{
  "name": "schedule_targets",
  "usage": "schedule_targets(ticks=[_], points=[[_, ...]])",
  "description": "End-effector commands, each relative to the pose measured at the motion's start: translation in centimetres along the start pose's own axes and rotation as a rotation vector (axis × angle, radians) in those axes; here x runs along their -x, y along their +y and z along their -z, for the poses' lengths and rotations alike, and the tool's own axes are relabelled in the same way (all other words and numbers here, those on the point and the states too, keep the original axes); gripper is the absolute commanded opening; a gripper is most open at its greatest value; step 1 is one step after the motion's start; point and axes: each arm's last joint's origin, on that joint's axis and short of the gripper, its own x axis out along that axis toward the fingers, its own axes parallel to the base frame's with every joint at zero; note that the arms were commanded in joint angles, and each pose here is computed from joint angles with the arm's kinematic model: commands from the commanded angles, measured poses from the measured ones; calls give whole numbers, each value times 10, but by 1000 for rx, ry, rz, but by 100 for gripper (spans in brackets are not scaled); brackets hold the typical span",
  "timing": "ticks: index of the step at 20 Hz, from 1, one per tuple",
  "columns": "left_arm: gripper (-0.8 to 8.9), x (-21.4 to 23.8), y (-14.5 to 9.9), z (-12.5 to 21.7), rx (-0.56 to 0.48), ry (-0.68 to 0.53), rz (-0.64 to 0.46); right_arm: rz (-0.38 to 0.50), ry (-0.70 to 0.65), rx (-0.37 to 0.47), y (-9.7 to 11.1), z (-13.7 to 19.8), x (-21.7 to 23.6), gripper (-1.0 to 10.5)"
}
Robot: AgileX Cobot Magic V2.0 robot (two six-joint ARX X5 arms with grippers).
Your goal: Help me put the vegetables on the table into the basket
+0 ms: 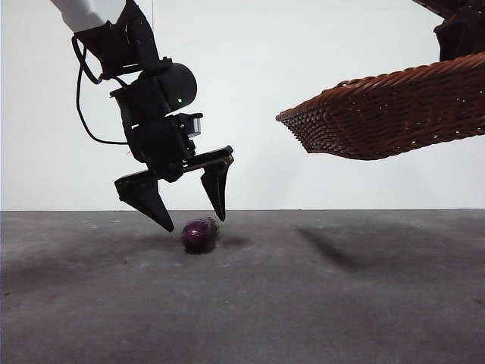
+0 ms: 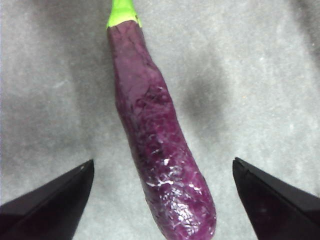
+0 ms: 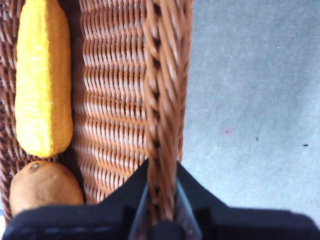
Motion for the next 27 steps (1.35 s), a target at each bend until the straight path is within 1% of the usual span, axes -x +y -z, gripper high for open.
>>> schedule_targets(ticks=[1, 4, 5, 7, 8, 9, 10, 11, 15, 17, 19, 22, 26, 27], points=[[466, -11, 2, 3, 7, 25, -14, -20, 5, 12, 1, 0, 0, -8], [465, -12, 2, 4, 1, 28, -25, -20, 8, 14, 1, 1, 0, -8], [435, -13, 2, 4, 2, 32, -26, -20, 8, 14, 1, 1, 0, -8], [338, -19, 4, 6, 3, 51, -29, -20, 9, 14, 1, 1, 0, -8], [304, -22, 3, 8, 3, 59, -30, -20, 10, 13, 1, 1, 0, -8], [196, -22, 3, 8, 3, 59, -30, -21, 13, 12, 1, 1, 0, -8], [66, -22, 3, 7, 1, 53, -29, -21, 15, 12, 1, 1, 0, -8], [-14, -22, 2, 6, -1, 45, -26, -20, 17, 10, 1, 1, 0, -8], [-12, -16, 1, 5, -2, 36, -13, -19, 18, 10, 1, 2, 0, -8], [-12, 2, -2, 1, -17, 7, 6, -12, 18, 9, 1, 1, 0, -8], [-12, 32, -8, -4, -36, -41, 36, -4, 16, 6, 1, 1, 0, -8], [-12, 93, -23, -5, -67, -132, 125, 1, 19, -1, 1, 1, -1, -8], [-12, 171, -54, 13, -171, -242, 171, 45, 39, -56, 7, 2, -4, -8], [-12, 183, -62, 18, -200, -258, 185, 40, 47, -56, 11, 3, -5, -8]])
